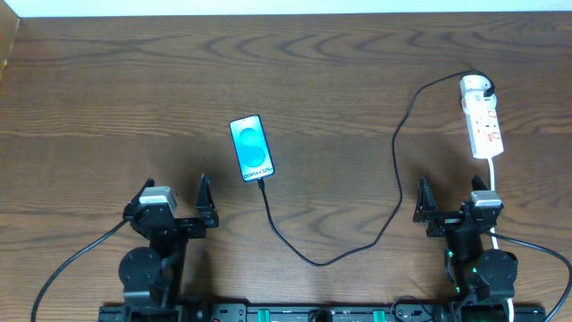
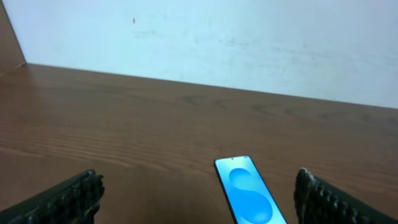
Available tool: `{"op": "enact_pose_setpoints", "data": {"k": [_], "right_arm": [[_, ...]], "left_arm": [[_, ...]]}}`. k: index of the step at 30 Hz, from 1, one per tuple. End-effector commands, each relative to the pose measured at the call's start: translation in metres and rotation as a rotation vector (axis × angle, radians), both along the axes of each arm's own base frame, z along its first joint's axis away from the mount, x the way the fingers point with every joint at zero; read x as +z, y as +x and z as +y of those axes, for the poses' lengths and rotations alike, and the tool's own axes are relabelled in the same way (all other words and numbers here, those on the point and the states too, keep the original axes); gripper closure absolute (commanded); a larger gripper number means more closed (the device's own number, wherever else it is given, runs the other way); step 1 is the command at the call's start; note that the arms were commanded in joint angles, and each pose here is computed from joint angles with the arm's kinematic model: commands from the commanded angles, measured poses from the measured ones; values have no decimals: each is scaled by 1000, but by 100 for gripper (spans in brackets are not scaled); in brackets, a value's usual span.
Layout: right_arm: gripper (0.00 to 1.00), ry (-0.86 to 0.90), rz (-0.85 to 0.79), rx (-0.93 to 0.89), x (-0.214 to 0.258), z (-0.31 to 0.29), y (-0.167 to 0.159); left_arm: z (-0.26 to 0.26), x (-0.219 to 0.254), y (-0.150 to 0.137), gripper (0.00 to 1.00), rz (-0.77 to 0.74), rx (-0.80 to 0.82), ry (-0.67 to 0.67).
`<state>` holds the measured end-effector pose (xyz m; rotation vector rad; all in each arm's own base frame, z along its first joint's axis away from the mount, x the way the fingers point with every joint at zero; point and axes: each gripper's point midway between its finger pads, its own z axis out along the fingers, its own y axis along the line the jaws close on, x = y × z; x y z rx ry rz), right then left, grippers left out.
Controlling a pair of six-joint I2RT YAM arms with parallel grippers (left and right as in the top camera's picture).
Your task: Plug charger to phone and switch on socket
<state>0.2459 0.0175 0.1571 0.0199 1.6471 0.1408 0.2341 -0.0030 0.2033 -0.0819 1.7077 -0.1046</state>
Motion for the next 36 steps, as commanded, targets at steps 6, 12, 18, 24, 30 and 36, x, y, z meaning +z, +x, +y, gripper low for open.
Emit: {"op": "enact_pose_setpoints", "data": {"k": [6, 12, 18, 24, 30, 36], "right_arm": [[1, 9, 0, -7, 0, -1, 0], [1, 9, 0, -7, 0, -2, 0], [1, 9, 0, -7, 0, -2, 0], [1, 9, 0, -7, 0, -1, 0], [1, 9, 0, -8, 0, -2, 0], [1, 9, 0, -7, 0, -2, 0]], "left_arm": [[6, -13, 5, 0, -95, 31, 43], [6, -22, 8, 0, -96, 29, 72], [7, -29, 9, 0, -82, 29, 103], [7, -43, 11, 0, -70, 28, 103], [7, -56, 11, 0, -30, 26, 103], [6, -65, 10, 0, 11, 20, 101]]}}
